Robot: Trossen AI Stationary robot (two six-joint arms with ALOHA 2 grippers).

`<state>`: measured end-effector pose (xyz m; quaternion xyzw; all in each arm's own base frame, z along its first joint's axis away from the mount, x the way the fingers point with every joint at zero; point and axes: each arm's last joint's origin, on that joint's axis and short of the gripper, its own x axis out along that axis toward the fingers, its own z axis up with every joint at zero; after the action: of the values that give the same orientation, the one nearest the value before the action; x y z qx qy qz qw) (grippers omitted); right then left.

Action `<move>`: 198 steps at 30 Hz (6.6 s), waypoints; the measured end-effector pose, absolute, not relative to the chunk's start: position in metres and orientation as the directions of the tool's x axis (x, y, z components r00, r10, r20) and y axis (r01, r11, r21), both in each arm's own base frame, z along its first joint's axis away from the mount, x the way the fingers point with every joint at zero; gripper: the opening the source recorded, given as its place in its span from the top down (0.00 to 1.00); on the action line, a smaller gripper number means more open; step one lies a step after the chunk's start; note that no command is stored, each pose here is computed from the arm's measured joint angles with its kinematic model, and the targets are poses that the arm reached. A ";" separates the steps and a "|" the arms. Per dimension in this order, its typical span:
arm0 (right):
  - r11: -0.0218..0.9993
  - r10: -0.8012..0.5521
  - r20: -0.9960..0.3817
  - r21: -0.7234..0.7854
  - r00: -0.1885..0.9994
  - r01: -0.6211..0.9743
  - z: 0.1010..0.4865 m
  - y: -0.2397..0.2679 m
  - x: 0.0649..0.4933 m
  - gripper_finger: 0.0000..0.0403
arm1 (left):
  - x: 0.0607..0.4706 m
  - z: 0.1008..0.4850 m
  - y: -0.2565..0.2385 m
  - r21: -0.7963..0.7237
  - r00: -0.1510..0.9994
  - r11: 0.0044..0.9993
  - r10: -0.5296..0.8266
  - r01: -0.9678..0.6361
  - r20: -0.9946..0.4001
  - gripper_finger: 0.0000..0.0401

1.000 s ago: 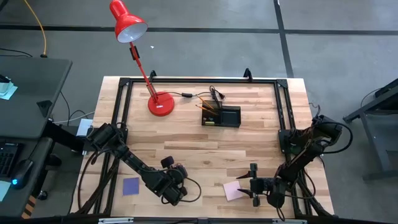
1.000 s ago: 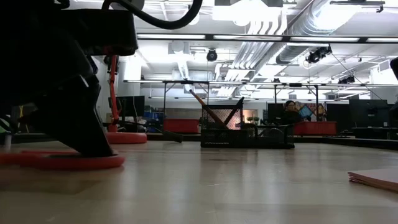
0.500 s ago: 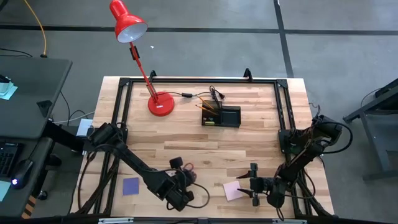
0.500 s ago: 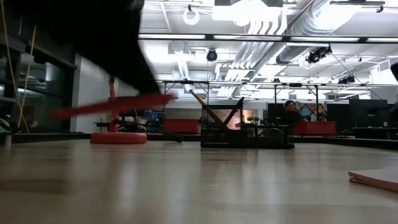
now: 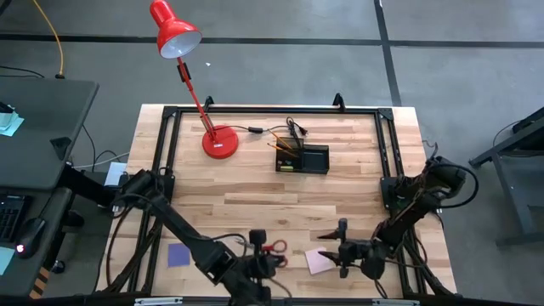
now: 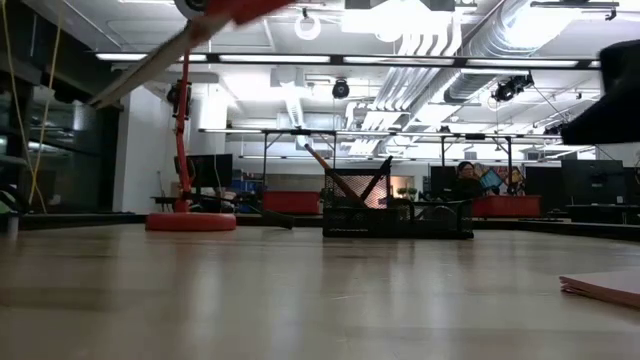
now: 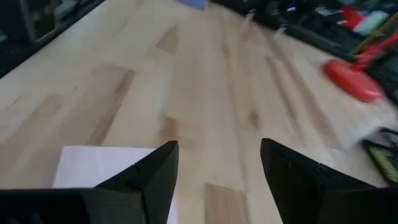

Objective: Pick and place office supplies into organizer
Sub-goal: Put the red scissors into the desk organizer

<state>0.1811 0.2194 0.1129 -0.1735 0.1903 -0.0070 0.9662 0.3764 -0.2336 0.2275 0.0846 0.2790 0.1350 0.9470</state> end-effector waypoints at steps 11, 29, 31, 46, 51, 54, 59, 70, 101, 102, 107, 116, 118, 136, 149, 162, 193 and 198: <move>0.892 0.151 -0.222 -0.389 0.963 -0.230 0.143 0.230 0.194 0.45 | 0.364 0.231 -0.265 0.220 0.889 0.969 0.200 -0.116 -0.412 1.00; 0.885 0.171 -0.195 -0.401 0.966 -0.237 0.152 0.230 0.193 0.45 | 0.348 0.172 -0.248 0.137 0.938 0.987 0.124 -0.083 -0.324 1.00; 0.886 0.184 -0.178 -0.395 0.967 -0.242 0.155 0.230 0.193 0.45 | 0.347 0.179 -0.248 0.137 0.956 0.989 0.084 -0.047 -0.280 1.00; 0.867 -0.042 -0.136 -0.497 0.990 -0.031 0.157 0.226 0.190 0.45 | 0.333 0.193 -0.237 0.296 0.918 0.946 -0.003 0.131 -0.397 0.99; 0.925 -0.062 -0.129 -0.381 0.990 0.008 0.157 0.232 0.180 0.45 | 0.337 0.182 -0.222 0.334 0.843 0.915 -0.012 0.227 -0.538 0.98; 0.961 -0.038 -0.134 -0.277 0.990 0.000 0.156 0.235 0.175 0.45 | 0.349 0.189 -0.208 0.281 0.800 0.898 -0.119 0.340 -0.588 0.95; 0.982 -0.024 -0.170 -0.191 0.985 -0.009 0.150 0.238 0.168 0.45 | 0.361 0.196 -0.193 0.267 0.753 0.858 -0.188 0.438 -0.631 0.85; 0.995 -0.074 -0.298 -0.087 0.952 0.050 0.130 0.230 0.161 0.45 | 0.380 0.193 -0.161 0.282 0.715 0.810 -0.223 0.514 -0.663 0.56; 0.999 -0.040 -0.341 -0.028 0.939 0.032 0.126 0.229 0.160 0.45 | 0.403 0.144 -0.128 0.156 0.590 0.741 -0.369 0.653 -0.718 0.67; 0.999 -0.034 -0.345 -0.018 0.938 0.029 0.126 0.229 0.160 0.45 | 0.405 0.144 -0.127 0.161 0.608 0.761 -0.351 0.628 -0.712 0.67; 1.000 -0.015 -0.374 0.012 0.927 0.021 0.124 0.229 0.159 0.45 | 0.408 0.150 -0.129 0.184 0.676 0.833 -0.270 0.521 -0.686 0.67; 0.999 -0.021 -0.382 0.019 0.924 0.031 0.123 0.228 0.159 0.45 | 0.399 0.144 -0.132 0.180 0.646 0.879 -0.172 0.441 -0.744 0.67; 0.999 -0.021 -0.381 0.020 0.924 0.031 0.123 0.228 0.159 0.45 | 0.396 0.146 -0.128 0.192 0.639 0.916 -0.086 0.353 -0.764 0.67; 0.998 -0.056 -0.368 0.015 0.928 0.066 0.122 0.226 0.159 0.45 | 0.262 0.176 -0.169 0.319 0.926 0.942 0.206 -0.101 -0.315 0.67; 0.920 0.089 -0.418 0.381 0.904 0.085 0.134 0.222 0.216 0.45 | 0.230 0.201 -0.193 0.419 0.893 0.839 0.431 -0.346 -0.127 0.67; 0.954 0.146 -0.650 0.292 0.746 0.068 0.148 0.289 0.282 0.45 | 0.230 0.203 -0.195 0.449 0.908 0.838 0.401 -0.310 -0.123 0.67; 0.907 -0.073 -0.867 0.148 0.493 0.394 0.131 0.313 0.307 0.45 | 0.231 0.203 -0.196 0.445 0.925 0.858 0.352 -0.258 -0.143 0.67; 0.923 -0.145 -0.864 0.057 0.483 0.380 0.127 0.303 0.311 0.45 | 0.231 0.203 -0.196 0.447 0.925 0.857 0.352 -0.257 -0.143 0.67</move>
<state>0.3108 0.3030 0.1272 0.1213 0.4846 -0.1541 0.8524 0.2306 -0.1964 0.2026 0.2153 0.1107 0.1591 0.9571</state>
